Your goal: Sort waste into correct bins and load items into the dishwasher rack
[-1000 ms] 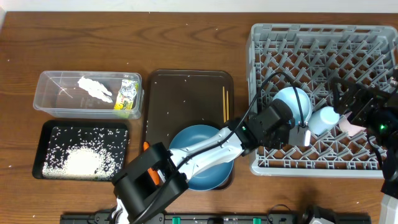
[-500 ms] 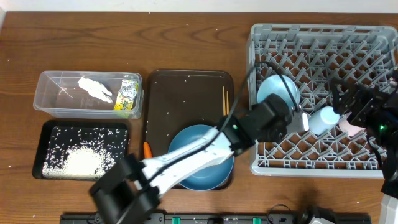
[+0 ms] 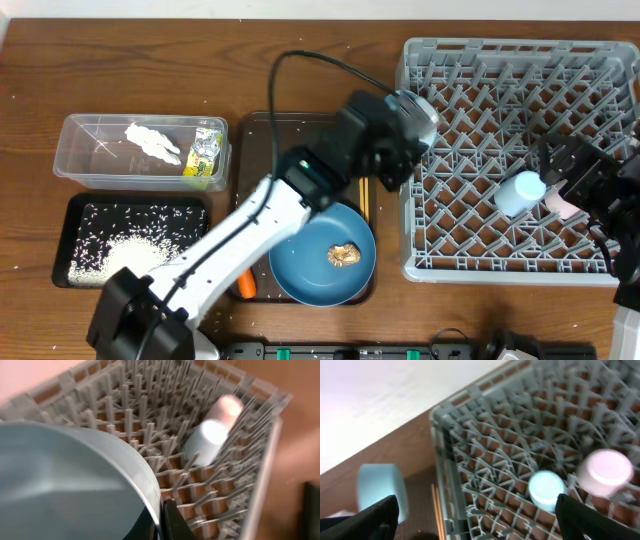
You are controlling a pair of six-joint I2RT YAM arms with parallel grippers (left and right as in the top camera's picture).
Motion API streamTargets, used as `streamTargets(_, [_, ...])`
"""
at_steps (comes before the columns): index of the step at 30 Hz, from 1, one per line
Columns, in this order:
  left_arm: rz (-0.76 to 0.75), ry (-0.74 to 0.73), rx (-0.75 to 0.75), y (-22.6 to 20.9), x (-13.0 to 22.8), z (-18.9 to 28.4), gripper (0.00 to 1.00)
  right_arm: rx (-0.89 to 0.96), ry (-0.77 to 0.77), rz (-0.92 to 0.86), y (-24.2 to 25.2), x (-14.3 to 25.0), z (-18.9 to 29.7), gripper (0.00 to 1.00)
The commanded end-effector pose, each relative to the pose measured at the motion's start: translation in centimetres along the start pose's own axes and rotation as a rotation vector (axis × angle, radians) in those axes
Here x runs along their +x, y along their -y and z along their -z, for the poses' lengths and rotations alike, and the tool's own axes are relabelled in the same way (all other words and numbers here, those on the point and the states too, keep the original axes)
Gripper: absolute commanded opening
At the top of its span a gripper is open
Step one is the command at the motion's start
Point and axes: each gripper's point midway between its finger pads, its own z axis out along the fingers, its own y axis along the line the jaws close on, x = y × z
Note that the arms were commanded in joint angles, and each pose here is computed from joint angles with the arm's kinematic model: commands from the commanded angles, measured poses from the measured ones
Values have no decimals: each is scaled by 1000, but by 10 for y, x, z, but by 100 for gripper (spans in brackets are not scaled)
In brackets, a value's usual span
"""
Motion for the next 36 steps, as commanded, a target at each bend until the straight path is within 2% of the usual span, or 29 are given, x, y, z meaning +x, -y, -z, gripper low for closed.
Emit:
streamTargets(1, [205, 19, 213, 28, -12, 13, 6, 108, 43, -69, 19, -8, 4, 93])
streamTargets(5, [288, 64, 352, 49, -32, 20, 6, 128, 53, -94, 23, -10, 5, 93])
streamTargets(9, [494, 93, 395, 50, -48, 20, 6, 166, 56, -97, 30, -12, 2, 94])
streamTargets(15, [646, 140, 477, 53, -61, 12, 6, 202, 31, -118, 41, -11, -7, 94])
streamTargets(28, [969, 217, 648, 38, -55, -34, 6, 257, 21, -179, 63, -10, -3, 94])
streamTargets(36, [1110, 208, 583, 27, -28, -61, 6, 261, 14, -183, 64, -8, -2, 94])
